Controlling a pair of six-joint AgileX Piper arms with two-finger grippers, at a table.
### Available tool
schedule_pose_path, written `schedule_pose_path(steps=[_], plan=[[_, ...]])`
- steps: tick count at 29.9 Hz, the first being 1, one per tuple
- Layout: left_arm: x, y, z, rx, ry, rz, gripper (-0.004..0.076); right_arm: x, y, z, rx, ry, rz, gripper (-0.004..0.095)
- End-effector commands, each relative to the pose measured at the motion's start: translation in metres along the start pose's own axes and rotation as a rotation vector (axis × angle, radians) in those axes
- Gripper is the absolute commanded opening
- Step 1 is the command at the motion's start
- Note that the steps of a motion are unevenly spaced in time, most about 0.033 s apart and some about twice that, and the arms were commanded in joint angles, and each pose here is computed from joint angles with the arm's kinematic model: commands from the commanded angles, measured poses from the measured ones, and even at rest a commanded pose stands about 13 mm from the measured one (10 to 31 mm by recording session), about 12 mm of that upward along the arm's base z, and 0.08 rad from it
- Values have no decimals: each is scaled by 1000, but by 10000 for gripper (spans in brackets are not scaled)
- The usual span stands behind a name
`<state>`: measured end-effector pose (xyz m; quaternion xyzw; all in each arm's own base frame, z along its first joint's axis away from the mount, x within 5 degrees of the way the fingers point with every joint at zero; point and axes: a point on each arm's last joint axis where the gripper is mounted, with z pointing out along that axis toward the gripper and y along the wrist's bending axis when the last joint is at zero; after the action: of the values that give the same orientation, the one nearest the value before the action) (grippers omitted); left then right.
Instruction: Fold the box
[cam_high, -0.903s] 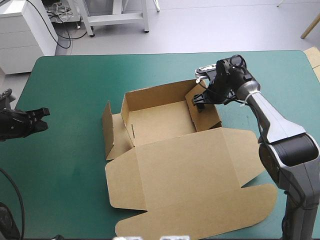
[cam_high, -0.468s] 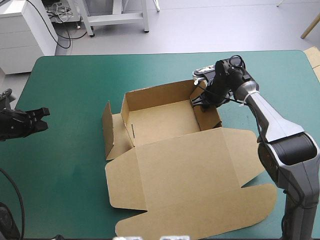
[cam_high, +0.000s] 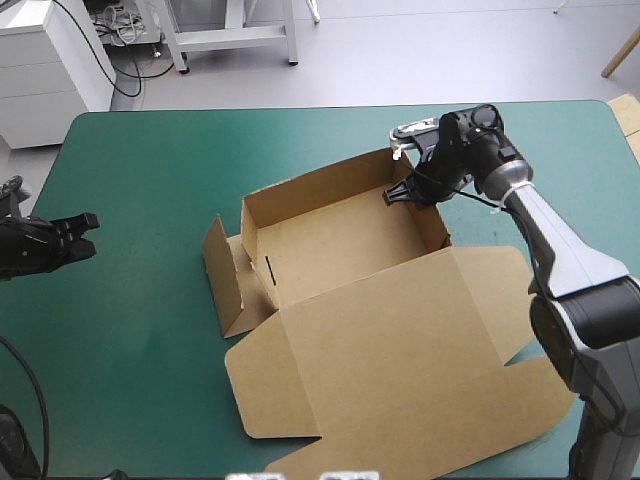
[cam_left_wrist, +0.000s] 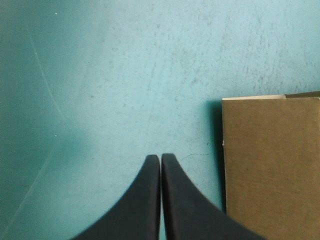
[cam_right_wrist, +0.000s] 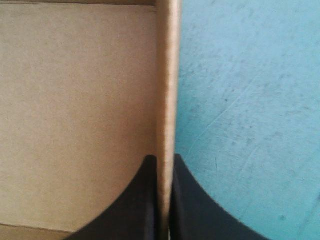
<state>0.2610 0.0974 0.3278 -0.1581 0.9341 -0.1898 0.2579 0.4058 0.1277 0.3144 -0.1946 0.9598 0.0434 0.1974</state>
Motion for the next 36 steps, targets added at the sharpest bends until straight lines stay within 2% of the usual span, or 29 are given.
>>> schedule_pose_path(steps=[1,6,9,14,17,22,25,31,36], plan=[[-5,-12,-15,34,-85,-12,-8,5,6,-96,3,-235,17,-21],[-5,-12,-15,35,-83,-12,-8,24,15,-161,-37,-383,14,-21],[-4,-13,-15,38,-74,65,4,35,20,-189,-58,-449,17,-21],[-2,-12,-10,64,-30,148,83,41,25,-203,-100,-484,23,-21],[-2,-14,-1,92,3,214,200,41,25,-203,-96,-484,22,-21],[0,-19,15,89,73,325,489,41,24,-202,-89,-481,19,-21],[-1,-19,20,62,84,255,624,41,24,-202,-84,-481,16,-21],[-3,-24,20,109,55,219,634,39,25,-202,-98,-494,19,-21],[-9,-40,17,279,-27,226,634,35,24,-204,-98,-541,24,-21]])
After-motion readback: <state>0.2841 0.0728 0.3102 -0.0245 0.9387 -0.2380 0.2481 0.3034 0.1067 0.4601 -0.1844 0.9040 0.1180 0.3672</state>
